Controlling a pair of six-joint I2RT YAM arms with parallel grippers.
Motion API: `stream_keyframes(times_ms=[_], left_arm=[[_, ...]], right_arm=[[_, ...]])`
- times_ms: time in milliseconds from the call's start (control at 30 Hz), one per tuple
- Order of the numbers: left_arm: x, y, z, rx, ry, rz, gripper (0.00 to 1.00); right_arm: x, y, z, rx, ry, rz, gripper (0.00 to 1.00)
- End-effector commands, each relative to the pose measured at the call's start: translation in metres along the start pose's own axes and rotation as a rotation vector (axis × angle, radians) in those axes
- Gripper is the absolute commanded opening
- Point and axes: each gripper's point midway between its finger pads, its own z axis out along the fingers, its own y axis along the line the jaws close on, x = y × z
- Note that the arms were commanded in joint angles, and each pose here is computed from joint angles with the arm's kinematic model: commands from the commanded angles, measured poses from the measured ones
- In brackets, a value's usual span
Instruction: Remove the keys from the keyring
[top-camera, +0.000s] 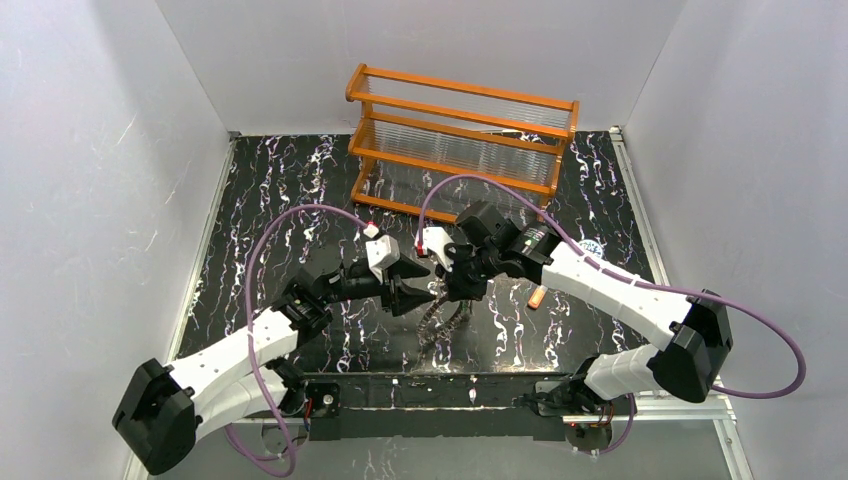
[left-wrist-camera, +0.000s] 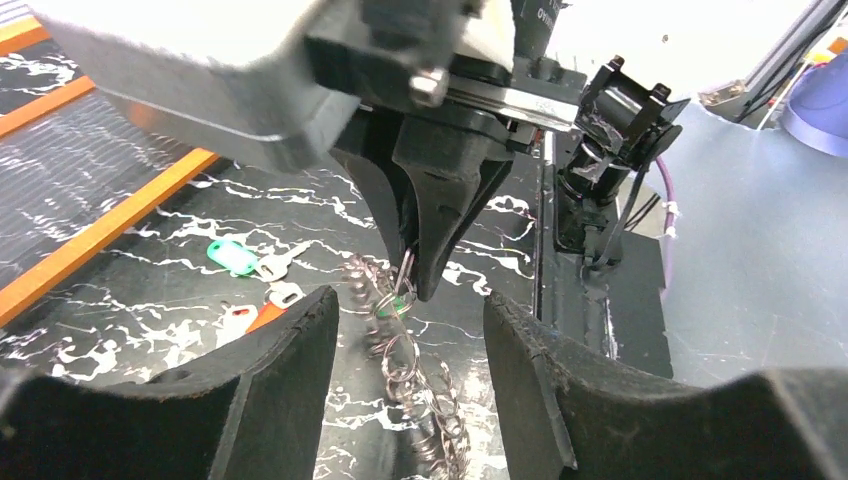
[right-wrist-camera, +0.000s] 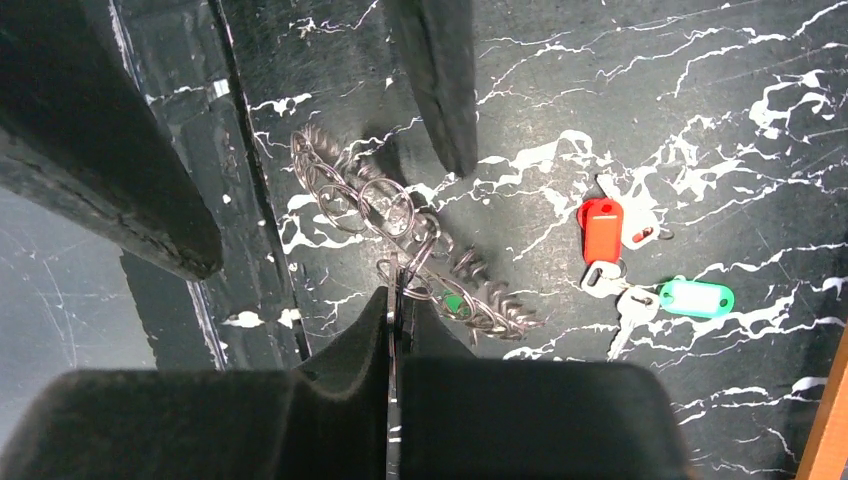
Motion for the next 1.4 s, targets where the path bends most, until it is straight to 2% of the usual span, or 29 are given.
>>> stream_keyframes(times_ms=[0,400,633,867,967,1133,1233,1300,1367], left_arm=[[-0.009,-0.008,0.007,0.084,-0.034,-0.012,0.52],[0.001,-0.014,0.020,0.208,0.014,-0.079,0.33],[-0.003,-0.013,0.022,0.210,0.003,-0.084,0.28],[-0.002,-0.012,0.023,0.209,0.005,-0.090,0.13],[0.002,-0.012,0.025,0.217,0.018,-0.111,0.12],[0.004,-0.013,0.027,0.232,0.029,-0.127,0.19],[0.003,-0.014,0.026,0.242,0.029,-0.126,0.19],[0.004,-0.016,0.026,0.254,0.032,-0.127,0.17],[0.004,-0.017,0.027,0.268,0.035,-0.129,0.10]], right_arm=[[-0.024,0.003,-0.006,-0.029,-0.113,-0.147,0.04],[-0.027,0.006,-0.004,-0.059,-0.137,-0.191,0.04],[-0.025,0.009,-0.001,-0.080,-0.133,-0.193,0.04],[-0.025,0.010,0.001,-0.093,-0.130,-0.190,0.04],[-0.026,0.009,0.002,-0.096,-0.125,-0.186,0.04],[-0.028,0.010,0.004,-0.106,-0.124,-0.184,0.05],[-0.028,0.010,0.005,-0.109,-0.121,-0.178,0.05],[-0.029,0.010,0.006,-0.116,-0.122,-0.174,0.06],[-0.031,0.010,0.007,-0.117,-0.124,-0.169,0.07]])
